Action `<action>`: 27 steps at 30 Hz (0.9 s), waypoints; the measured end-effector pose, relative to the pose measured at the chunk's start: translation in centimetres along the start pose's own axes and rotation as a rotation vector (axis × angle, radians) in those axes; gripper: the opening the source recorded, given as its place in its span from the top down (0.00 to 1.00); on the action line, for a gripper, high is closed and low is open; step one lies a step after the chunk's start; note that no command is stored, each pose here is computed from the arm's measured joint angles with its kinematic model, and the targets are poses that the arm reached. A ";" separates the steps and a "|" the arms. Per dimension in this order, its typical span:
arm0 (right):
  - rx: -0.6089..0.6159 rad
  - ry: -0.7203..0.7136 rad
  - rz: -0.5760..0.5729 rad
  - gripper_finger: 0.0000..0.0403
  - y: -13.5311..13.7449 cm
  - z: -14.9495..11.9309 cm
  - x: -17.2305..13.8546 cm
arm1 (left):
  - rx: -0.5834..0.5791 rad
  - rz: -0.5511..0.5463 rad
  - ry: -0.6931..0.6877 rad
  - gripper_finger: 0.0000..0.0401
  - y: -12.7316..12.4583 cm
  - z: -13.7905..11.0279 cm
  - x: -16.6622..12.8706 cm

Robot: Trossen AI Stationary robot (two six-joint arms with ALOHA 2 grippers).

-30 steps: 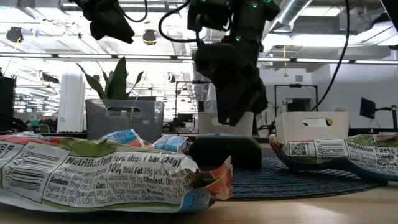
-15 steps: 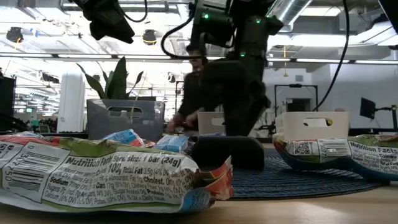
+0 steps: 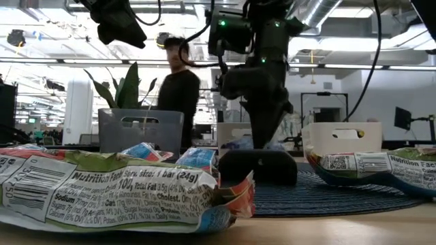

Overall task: Pick and place Granola Bars by type
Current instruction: Put the blue granola bar into the white bin

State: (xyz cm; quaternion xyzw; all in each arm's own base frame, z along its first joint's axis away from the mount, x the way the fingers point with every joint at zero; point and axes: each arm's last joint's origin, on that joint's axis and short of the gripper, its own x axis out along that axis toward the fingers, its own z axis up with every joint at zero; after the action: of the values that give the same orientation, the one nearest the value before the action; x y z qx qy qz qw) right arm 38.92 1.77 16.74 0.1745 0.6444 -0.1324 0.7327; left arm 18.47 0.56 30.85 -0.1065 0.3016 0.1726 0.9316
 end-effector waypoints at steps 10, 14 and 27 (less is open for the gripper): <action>-0.082 -0.078 -0.036 0.97 -1.1 -0.7 -7.5 | 0.003 0.000 0.002 0.67 0.0 0.0 0.0; -0.094 -0.139 -0.067 0.99 -2.2 -2.6 -11.8 | 0.006 0.001 0.004 0.67 0.0 0.0 0.0; 0.111 -0.243 -0.029 0.99 -7.8 -12.3 -16.3 | 0.003 -0.001 0.001 0.67 0.0 0.0 0.0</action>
State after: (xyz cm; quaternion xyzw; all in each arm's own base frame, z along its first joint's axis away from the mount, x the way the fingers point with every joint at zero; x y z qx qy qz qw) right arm 22.44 -0.51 30.92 0.1881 0.5450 -0.1983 0.7926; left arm 18.49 0.55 30.83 -0.1054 0.3022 0.1719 0.9317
